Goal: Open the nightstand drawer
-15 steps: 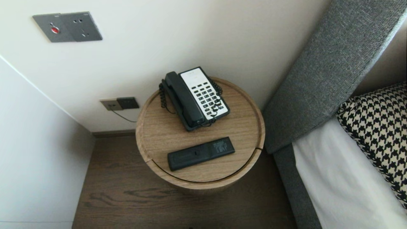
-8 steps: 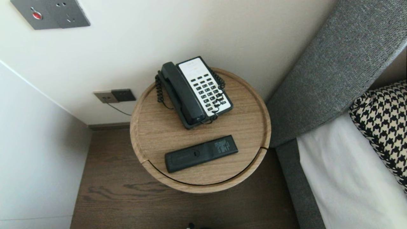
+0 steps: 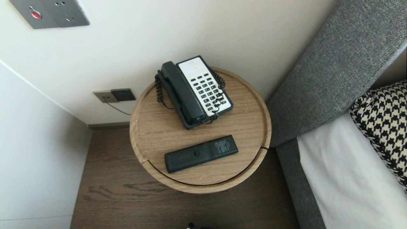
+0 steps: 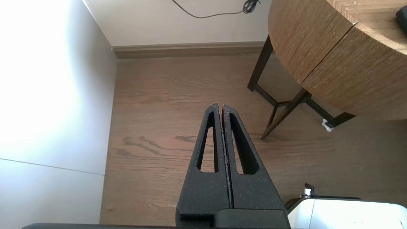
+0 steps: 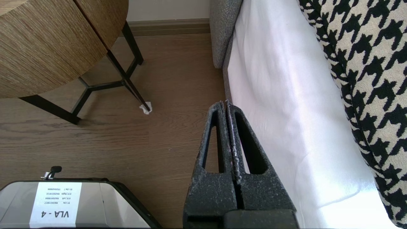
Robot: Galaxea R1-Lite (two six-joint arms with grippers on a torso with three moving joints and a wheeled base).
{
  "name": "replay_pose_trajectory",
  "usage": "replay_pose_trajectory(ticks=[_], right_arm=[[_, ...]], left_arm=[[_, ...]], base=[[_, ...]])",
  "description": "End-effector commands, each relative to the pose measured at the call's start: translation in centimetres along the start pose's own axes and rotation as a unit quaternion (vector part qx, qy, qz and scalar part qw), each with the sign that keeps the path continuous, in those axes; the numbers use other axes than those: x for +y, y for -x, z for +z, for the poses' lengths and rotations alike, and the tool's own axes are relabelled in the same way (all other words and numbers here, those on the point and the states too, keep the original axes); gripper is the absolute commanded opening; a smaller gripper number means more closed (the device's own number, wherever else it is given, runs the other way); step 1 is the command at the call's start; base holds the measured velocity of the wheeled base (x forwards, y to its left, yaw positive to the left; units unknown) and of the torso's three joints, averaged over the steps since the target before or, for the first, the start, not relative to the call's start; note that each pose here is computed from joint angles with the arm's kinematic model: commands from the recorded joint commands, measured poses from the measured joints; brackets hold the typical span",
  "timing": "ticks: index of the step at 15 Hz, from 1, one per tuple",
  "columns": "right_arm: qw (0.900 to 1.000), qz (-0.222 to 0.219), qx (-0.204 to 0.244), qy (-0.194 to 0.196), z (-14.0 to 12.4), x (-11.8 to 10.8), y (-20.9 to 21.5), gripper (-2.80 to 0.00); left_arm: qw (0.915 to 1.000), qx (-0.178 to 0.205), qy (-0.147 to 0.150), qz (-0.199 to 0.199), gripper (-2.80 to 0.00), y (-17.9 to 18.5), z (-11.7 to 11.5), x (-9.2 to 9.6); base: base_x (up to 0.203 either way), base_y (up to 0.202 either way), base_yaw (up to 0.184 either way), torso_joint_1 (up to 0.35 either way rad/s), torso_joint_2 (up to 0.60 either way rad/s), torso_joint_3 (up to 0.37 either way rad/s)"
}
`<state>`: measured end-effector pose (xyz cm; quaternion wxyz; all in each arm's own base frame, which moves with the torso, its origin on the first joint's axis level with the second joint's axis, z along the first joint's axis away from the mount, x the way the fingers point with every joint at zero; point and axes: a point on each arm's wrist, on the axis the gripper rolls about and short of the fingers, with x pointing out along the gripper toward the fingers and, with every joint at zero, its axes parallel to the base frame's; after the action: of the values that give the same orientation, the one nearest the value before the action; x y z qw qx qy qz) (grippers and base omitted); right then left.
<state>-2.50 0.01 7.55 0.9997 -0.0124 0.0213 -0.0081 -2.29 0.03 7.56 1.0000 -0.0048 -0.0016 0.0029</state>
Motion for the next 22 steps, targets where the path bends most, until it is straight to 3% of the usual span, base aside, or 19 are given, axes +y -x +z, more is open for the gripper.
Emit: replay_pose_trajectory(ticks=[1,3,5,7,10,13,15,19,21,22], right_arm=[[1.000,0.000,-0.002,0.000,0.0,0.0,0.0,-2.80],[1.000,0.000,-0.002,0.001,0.0,0.0,0.0,-2.80],[1.000,0.000,-0.002,0.000,0.0,0.0,0.0,-2.80],[1.000,0.000,-0.001,0.001,0.0,0.0,0.0,-2.80],[1.000,0.000,-0.001,0.000,0.0,0.0,0.0,-2.80],[1.000,0.000,-0.002,0.001,0.0,0.0,0.0,-2.80],[1.000,0.000,-0.002,0.000,0.0,0.0,0.0,-2.80],[1.000,0.000,-0.002,0.000,0.0,0.0,0.0,-2.80],[1.000,0.000,-0.002,0.000,0.0,0.0,0.0,-2.80],[1.000,0.000,-0.002,0.000,0.0,0.0,0.0,-2.80]], left_arm=[[1.0000,0.000,-0.006,0.001,-2.80,0.0,0.1,0.0],[0.9998,0.006,-0.018,-0.002,-2.80,0.1,0.2,0.0],[0.9990,0.030,-0.032,-0.009,-2.80,-0.1,1.7,-0.1],[0.9959,0.080,-0.034,-0.026,-2.80,-1.1,4.0,-0.2],[0.9829,0.172,-0.029,-0.060,-2.80,-5.0,7.5,-0.4],[0.9607,0.254,-0.019,-0.110,-2.80,-11.2,9.9,-0.9],[0.9415,0.294,-0.026,-0.162,-2.80,-15.5,10.6,-2.3],[0.8904,0.359,-0.082,-0.267,-2.80,-21.1,9.0,-8.8],[0.8749,0.366,-0.100,-0.301,-2.80,-22.6,8.0,-11.9],[0.8740,0.353,-0.102,-0.318,-2.80,-23.2,8.0,-13.6]], base=[[0.000,0.000,0.000,0.000,0.00,0.000],[0.000,0.000,0.000,0.000,0.00,0.000],[0.000,0.000,0.000,0.000,0.00,0.000],[0.000,0.000,0.000,0.000,0.00,0.000],[0.000,0.000,0.000,0.000,0.00,0.000],[0.000,0.000,0.000,0.000,0.00,0.000],[0.000,0.000,0.000,0.000,0.00,0.000],[0.000,0.000,0.000,0.000,0.00,0.000],[0.000,0.000,0.000,0.000,0.00,0.000],[0.000,0.000,0.000,0.000,0.00,0.000]])
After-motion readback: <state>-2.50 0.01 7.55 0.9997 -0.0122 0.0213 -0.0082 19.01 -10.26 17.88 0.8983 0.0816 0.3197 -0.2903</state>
